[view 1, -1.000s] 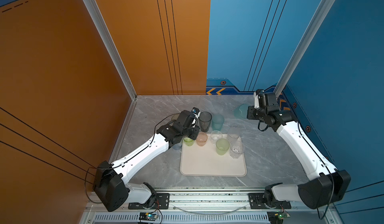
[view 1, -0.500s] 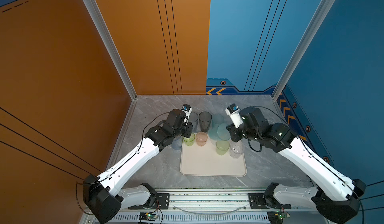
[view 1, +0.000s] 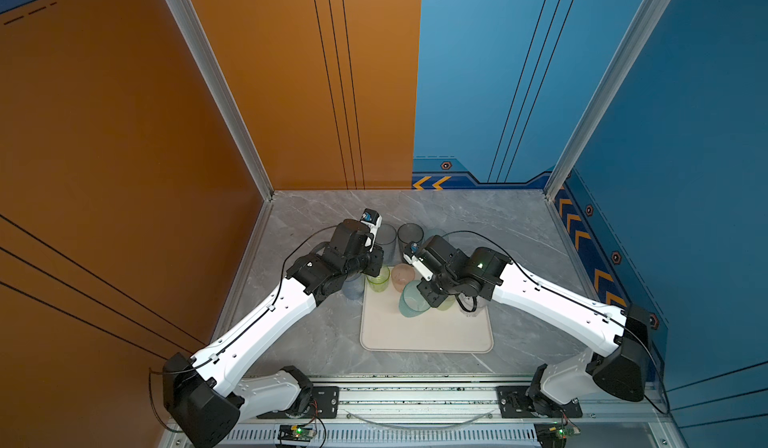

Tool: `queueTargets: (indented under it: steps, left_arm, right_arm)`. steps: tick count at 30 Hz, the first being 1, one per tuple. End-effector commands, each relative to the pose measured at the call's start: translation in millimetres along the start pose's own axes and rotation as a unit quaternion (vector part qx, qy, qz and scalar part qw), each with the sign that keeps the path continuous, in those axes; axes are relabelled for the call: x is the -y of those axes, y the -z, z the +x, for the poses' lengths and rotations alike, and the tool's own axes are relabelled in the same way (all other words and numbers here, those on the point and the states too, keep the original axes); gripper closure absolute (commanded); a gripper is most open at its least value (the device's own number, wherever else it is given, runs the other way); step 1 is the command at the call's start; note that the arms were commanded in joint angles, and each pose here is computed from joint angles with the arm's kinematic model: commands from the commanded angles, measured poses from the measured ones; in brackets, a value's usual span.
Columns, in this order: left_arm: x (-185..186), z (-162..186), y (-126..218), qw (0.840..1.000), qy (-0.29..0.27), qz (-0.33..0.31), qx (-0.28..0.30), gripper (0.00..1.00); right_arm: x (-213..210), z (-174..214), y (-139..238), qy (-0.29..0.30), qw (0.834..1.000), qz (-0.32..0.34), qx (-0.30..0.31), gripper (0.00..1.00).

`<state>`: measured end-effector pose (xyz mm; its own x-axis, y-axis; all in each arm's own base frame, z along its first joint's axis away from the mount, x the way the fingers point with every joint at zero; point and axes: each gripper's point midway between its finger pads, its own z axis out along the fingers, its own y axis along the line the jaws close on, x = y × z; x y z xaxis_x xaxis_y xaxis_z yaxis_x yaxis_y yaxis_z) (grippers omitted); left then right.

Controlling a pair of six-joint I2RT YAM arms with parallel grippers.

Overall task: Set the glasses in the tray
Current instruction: 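Lower the teal cup onto the tray beside the lime green cup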

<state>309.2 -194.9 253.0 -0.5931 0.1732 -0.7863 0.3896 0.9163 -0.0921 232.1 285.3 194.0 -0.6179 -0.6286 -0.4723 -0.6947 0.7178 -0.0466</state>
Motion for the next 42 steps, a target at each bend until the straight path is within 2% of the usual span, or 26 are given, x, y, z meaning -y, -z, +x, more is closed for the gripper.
queueTargets:
  steps: [1, 8, 19, 42]
  left_arm:
    - [-1.0, 10.8, -4.0, 1.0, 0.001, 0.0, -0.02, 0.78]
    - [-2.8, 15.0, -10.9, 1.0, -0.002, -0.004, -0.03, 0.78]
    - [-5.0, 18.6, -19.2, 0.999, -0.001, -0.005, -0.041, 0.78]
    - [-5.7, 19.4, -29.3, 0.999, 0.002, -0.002, -0.049, 0.78]
  right_arm:
    - [3.6, -4.2, -6.0, -0.003, 1.0, 0.018, -0.002, 1.0]
    - [12.7, 0.3, -32.8, -0.003, 0.998, 0.046, -0.03, 1.0]
    - [25.4, 0.7, -58.8, -0.03, 0.998, 0.039, -0.039, 1.0]
    - [36.0, 16.2, -79.1, -0.017, 0.995, 0.05, -0.086, 1.0]
